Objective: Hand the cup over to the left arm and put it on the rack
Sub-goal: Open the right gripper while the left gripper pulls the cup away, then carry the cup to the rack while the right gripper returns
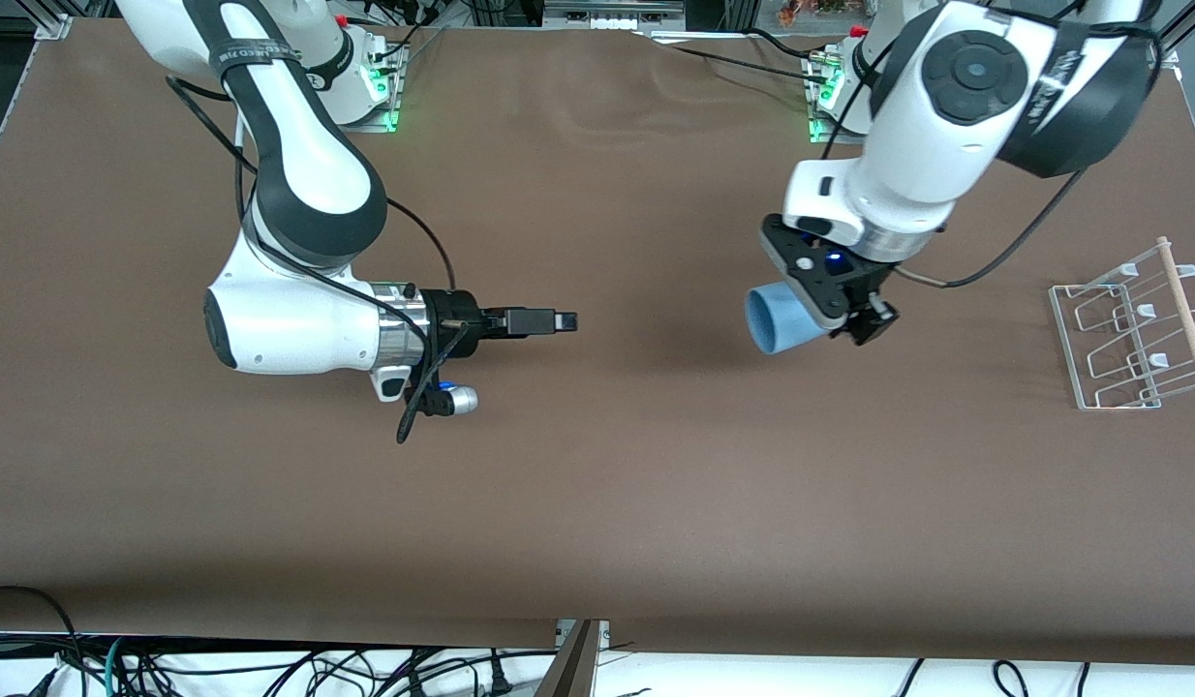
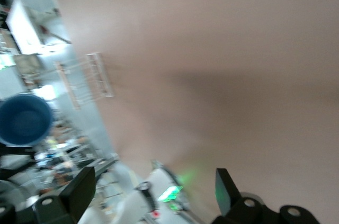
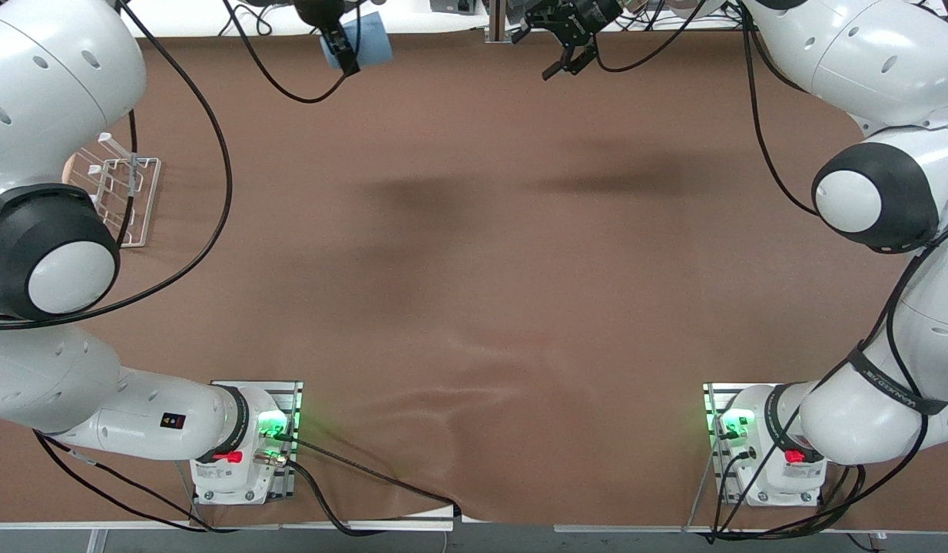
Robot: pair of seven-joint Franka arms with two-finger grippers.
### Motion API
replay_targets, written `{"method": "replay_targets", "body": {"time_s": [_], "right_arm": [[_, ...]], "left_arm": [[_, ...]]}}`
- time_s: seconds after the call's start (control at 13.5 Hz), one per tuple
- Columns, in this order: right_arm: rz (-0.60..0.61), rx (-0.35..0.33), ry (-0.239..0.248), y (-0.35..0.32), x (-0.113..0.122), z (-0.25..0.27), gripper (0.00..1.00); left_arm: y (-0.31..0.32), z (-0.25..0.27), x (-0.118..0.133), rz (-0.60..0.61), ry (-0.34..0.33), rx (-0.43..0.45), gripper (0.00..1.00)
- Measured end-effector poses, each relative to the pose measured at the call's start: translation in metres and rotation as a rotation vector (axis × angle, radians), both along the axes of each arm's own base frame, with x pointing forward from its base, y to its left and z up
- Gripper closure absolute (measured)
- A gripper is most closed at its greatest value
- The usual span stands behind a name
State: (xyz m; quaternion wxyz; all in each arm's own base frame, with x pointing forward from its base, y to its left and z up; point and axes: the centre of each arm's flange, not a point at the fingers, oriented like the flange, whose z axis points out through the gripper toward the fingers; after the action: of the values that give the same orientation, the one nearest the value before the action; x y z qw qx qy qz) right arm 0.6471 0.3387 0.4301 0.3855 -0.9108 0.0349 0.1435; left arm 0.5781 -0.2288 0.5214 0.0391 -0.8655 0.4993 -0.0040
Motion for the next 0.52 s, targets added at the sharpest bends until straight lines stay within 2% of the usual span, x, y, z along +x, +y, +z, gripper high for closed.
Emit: {"method": "replay_targets", "body": {"time_s": [0.3, 0.52], "right_arm": [[0.098, -0.224, -0.097, -0.022, -0.003, 0.004, 0.0], [0.148, -0.41, -0.152, -0.058, 0.003, 0.008, 0.0]], "left_arm": [[0.047, -0.003, -0.009, 0.004, 0.102, 0.217, 0.28], [0.099, -0.026, -0.012, 0.043, 0.176, 0.312, 0.28]]}}
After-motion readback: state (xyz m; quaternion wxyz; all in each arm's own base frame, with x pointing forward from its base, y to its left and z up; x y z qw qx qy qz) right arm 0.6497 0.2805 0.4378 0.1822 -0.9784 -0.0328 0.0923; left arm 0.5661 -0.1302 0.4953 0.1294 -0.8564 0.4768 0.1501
